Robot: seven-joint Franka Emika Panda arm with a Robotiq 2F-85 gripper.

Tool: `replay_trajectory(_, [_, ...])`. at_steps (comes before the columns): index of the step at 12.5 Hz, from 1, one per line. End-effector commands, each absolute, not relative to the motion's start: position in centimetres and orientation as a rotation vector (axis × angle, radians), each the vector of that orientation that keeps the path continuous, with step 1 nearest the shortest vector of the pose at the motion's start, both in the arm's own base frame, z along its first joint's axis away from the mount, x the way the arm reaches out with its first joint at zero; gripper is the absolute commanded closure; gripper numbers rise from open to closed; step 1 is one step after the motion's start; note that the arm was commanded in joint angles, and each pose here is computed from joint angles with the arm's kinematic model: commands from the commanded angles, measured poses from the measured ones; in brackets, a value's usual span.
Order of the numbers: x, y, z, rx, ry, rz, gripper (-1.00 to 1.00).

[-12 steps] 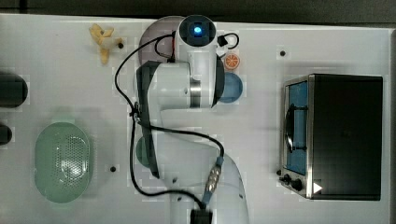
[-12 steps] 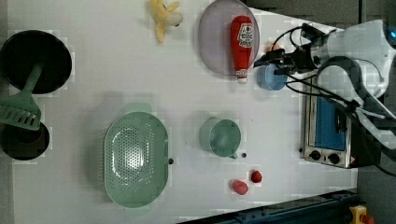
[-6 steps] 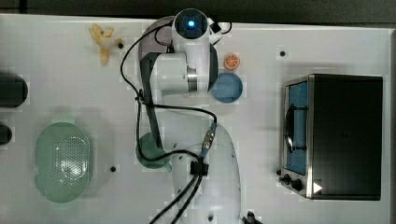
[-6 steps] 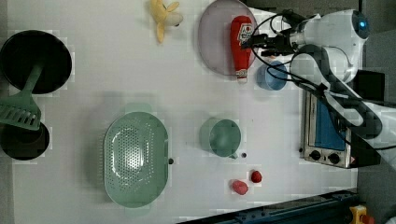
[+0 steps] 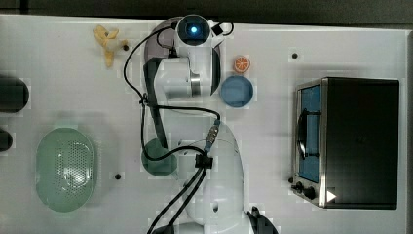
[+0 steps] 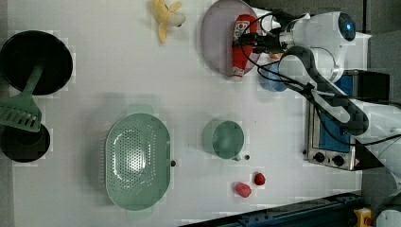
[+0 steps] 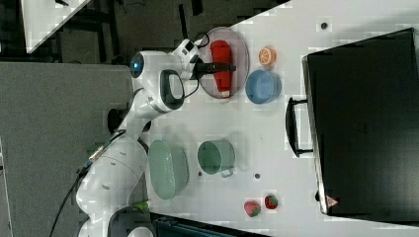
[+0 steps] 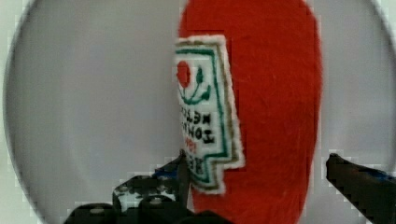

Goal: Pick ketchup from plate and place it on table.

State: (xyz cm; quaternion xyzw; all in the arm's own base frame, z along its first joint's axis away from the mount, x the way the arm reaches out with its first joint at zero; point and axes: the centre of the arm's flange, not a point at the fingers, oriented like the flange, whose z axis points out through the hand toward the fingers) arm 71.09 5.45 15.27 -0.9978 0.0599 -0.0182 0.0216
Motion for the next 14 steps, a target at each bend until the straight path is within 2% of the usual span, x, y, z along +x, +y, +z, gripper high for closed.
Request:
replay_trajectory(1, [72.2, 4.8, 15.9, -3.099, 0.145, -0.102, -1.0])
replay_trajectory(2, [72.4, 4.7, 16.2, -3.099, 0.148, -0.113, -0.93])
replay_trajectory(4, [72.7, 4.2, 16.7, -3.104, 0.155, -0.122, -0.43])
replay_trajectory(5, [72.8, 4.2, 16.9, -3.104, 0.157, -0.128, -0.27])
replay_trajectory(8, [73.0, 4.3, 18.1, -3.1, 0.155, -0.152, -0.27])
replay_trajectory(11, [73.5, 3.8, 23.9, -3.101, 0.177, -0.194, -0.27])
replay_trajectory(14, [72.5, 2.2, 32.0, -3.107, 0.23, -0.121, -0.27])
